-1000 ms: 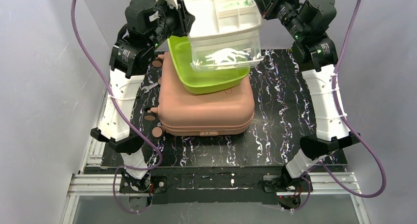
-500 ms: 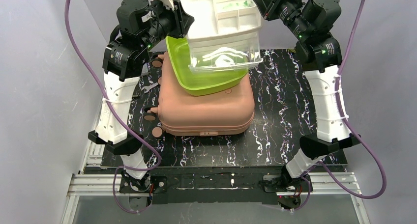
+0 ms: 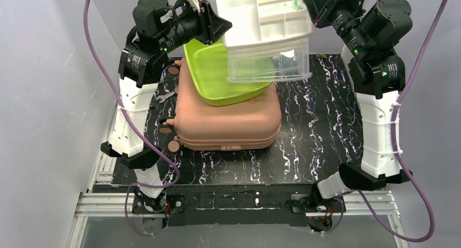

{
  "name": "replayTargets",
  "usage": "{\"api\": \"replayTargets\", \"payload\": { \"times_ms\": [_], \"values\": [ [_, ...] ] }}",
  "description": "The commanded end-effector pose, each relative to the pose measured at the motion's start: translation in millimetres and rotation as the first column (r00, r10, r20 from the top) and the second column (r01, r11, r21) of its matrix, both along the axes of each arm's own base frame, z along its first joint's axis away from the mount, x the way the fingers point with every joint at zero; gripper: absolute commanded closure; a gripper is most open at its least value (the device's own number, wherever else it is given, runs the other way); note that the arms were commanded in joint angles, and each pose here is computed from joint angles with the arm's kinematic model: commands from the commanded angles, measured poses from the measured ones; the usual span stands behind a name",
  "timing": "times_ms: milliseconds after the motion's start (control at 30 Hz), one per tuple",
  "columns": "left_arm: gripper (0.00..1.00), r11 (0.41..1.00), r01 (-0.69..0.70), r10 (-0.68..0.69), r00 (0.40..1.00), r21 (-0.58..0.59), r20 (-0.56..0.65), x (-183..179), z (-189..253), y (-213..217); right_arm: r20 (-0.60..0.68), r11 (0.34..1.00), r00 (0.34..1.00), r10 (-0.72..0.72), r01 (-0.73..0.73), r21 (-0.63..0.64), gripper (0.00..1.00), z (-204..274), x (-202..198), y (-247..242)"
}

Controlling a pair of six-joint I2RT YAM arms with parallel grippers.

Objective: Open, take out, and arrange the luggage
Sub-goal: Pass from the left arm to the right

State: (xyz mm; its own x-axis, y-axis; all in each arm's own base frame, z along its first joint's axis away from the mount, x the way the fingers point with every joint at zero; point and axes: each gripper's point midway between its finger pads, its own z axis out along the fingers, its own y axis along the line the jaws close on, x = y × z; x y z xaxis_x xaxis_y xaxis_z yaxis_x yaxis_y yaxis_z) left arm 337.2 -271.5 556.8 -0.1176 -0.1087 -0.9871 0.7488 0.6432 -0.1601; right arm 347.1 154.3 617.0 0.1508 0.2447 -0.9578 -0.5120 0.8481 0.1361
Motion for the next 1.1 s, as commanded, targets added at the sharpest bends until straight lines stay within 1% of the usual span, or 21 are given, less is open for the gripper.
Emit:
{"api": "replayTargets", "payload": {
  "times_ms": [0, 133, 267, 300, 367, 400, 433, 633, 667, 800, 867, 933, 1067],
  "values": [
    [1.00, 0.974, 0.222, -0.212, 0.961, -0.038, 0.178, -47.9, 45.6, -13.8, 0.118, 0.991, 0.985, 0.125, -0.128, 0.023, 0.99, 32.4, -34.8, 9.2],
    [1.00, 0.977, 0.211, -0.202, 0.965, -0.037, 0.169, -45.6, 43.3, -13.3, 0.103, 0.985, 0.981, 0.165, -0.170, 0.036, 0.99, 29.9, -35.9, 13.6],
    [1.00, 0.980, 0.194, -0.187, 0.971, -0.033, 0.149, -39.6, 36.9, -14.0, 0.109, 0.989, 0.984, 0.142, -0.147, 0.037, 0.99, 32.7, -36.6, 8.4],
    [0.99, 0.982, 0.188, -0.181, 0.973, -0.032, 0.143, -37.8, 35.2, -13.9, 0.112, 0.990, 0.985, 0.134, -0.139, 0.038, 0.99, 33.7, -36.9, 6.8],
    [0.89, 0.986, 0.167, -0.162, 0.978, -0.029, 0.133, -32.6, 31.8, -13.2, 0.115, 0.990, 0.985, 0.127, -0.133, 0.038, 0.99, 34.8, -37.4, 5.2],
    [0.78, 0.987, 0.159, -0.154, 0.980, -0.027, 0.128, -30.8, 30.2, -12.9, 0.115, 0.990, 0.985, 0.130, -0.135, 0.039, 0.99, 34.9, -37.9, 5.5],
    [0.71, 0.988, 0.152, -0.148, 0.981, -0.024, 0.126, -29.5, 28.9, -12.9, 0.111, 0.990, 0.985, 0.133, -0.138, 0.041, 0.99, 33.6, -36.2, 6.3],
    [0.33, 0.994, 0.105, -0.102, 0.987, -0.017, 0.122, -22.6, 26.6, -7.5, 0.093, 0.986, 0.984, 0.153, -0.158, 0.055, 0.99, 27.9, -27.8, 11.4],
    [0.29, 0.995, 0.096, -0.093, 0.988, -0.015, 0.123, -21.9, 26.9, -6.2, 0.091, 0.984, 0.983, 0.162, -0.168, 0.057, 0.99, 27.4, -27.2, 13.1],
    [0.25, 0.998, 0.060, -0.058, 0.990, -0.010, 0.128, -18.1, 27.2, -1.5, 0.076, 0.976, 0.976, 0.202, -0.207, 0.072, 0.99, 23.8, -23.9, 20.3],
    [0.20, 1.000, 0.025, -0.024, 0.991, -0.011, 0.132, -14.9, 29.0, 3.3, 0.067, 0.972, 0.974, 0.216, -0.221, 0.078, 0.99, 21.3, -21.0, 23.5],
    [0.13, 1.000, -0.029, 0.030, 0.990, -0.012, 0.136, -9.6, 30.6, 10.9, 0.057, 0.968, 0.972, 0.230, -0.234, 0.087, 0.99, 18.4, -18.2, 26.4],
    [0.08, 0.989, -0.150, 0.147, 0.979, 0.005, 0.142, 2.2, 28.8, 28.9, 0.005, 0.954, 0.962, 0.274, -0.272, 0.124, 0.99, 3.0, -6.9, 36.2]
  ]
}}
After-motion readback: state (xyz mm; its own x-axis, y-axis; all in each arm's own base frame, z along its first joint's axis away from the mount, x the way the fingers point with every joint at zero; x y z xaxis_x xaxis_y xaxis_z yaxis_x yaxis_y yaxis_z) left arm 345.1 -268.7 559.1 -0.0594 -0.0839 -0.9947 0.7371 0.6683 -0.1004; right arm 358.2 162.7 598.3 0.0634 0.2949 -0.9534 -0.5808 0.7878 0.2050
